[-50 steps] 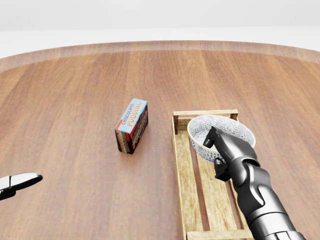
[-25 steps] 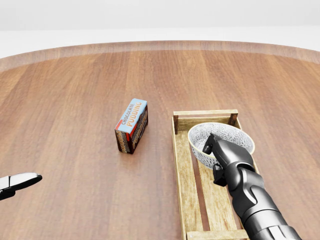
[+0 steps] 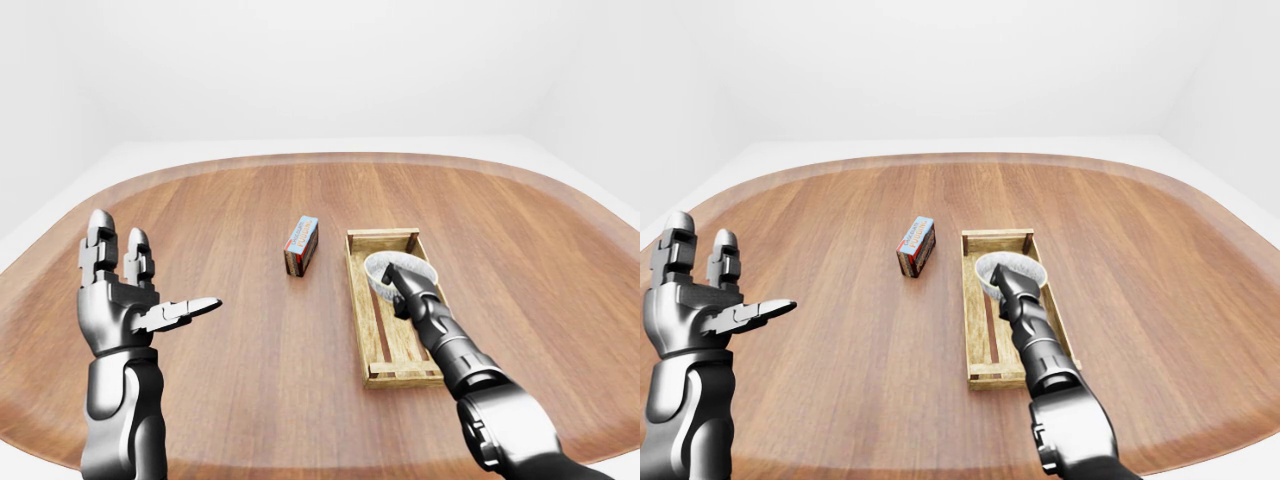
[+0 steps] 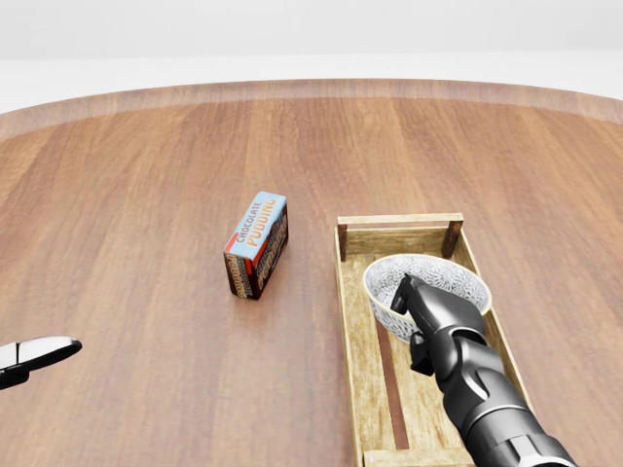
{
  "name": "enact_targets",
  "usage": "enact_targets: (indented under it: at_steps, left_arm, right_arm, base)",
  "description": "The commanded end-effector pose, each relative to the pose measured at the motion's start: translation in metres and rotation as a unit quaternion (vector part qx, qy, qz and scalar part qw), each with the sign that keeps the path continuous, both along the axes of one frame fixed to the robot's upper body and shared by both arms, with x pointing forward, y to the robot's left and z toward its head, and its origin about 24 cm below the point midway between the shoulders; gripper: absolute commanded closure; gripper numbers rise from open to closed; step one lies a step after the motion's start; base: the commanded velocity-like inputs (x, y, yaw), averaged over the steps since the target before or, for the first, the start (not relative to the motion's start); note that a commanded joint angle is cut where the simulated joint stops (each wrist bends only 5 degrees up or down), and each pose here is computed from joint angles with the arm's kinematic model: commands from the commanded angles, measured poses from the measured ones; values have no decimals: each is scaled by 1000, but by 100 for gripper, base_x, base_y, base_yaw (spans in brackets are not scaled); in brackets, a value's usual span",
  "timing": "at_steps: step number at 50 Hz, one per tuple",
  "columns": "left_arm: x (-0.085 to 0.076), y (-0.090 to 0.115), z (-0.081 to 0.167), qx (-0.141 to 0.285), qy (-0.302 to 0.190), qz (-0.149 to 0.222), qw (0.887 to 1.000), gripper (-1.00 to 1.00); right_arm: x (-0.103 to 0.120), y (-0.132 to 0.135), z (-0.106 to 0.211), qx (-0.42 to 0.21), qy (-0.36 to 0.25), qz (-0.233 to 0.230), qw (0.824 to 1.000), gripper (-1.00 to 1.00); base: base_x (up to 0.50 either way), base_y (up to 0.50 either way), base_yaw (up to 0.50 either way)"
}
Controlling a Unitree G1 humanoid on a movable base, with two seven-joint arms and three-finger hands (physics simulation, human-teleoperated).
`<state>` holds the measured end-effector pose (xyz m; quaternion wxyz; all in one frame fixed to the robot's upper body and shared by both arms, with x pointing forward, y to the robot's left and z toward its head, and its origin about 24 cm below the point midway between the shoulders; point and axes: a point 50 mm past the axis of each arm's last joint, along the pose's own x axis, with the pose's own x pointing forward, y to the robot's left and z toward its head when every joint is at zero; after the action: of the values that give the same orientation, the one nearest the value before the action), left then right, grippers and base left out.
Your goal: Pick up the bowl on the left and put it in the tray.
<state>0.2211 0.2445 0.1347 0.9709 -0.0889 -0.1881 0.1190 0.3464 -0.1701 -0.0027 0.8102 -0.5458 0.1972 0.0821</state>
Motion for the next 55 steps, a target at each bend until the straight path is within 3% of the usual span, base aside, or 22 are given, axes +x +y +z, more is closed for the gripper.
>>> enact_targets:
  at_steps: [1,17,18,19,20,21,26,35,41,47,54,55]
  left_arm:
    - [-1,0,1,1,-2,0,1000,-100]
    - [0,1,0,0,0,0,1000,-100]
    - [0,1,0,0,-1,-1,1000,-100]
    - [-1,1,0,0,-1,0,1000,-100]
    - [-1,1,0,0,-1,0,1000,-100]
    - [-1,1,1,0,-2,0,1000,-100]
    - [0,1,1,0,-2,0,1000,-100]
    - [0,1,0,-1,-1,1,1000,-100]
    - [0,0,-1,-2,1,0,1000,-100]
    - [1,0,-1,-2,1,0,1000,-100]
    - [0,0,0,-2,-1,-1,1000,-100]
    - [0,0,1,-2,-2,0,1000,-100]
  right_arm:
    - [0,2,-2,-16,-5,1,1000,100]
    - [-1,3,-4,-14,-1,0,1000,100]
    - [-1,3,-4,-14,-1,0,1000,93]
    - [-1,3,-4,-13,0,-1,1000,41]
    - [-1,3,-4,-13,0,-1,1000,41]
    - [-1,3,-4,-11,0,-1,1000,-100]
    - [0,6,0,-9,-5,9,1000,-100]
    - [-7,22,10,-20,-18,72,997,-100]
    - [-21,41,42,-67,-40,145,986,-100]
    - [-33,51,81,-115,-63,169,977,-100]
    - [-48,55,113,-157,-73,162,971,-100]
    - [-53,58,130,-172,-94,159,968,-100]
  base:
    - [0,0,0]
    - [0,0,0]
    - [0,0,0]
    - [0,0,0]
    - [1,0,0]
    - [0,0,0]
    - [0,0,0]
    - [0,0,0]
    - [0,0,0]
    - [0,0,0]
    - [0,0,0]
    - [0,0,0]
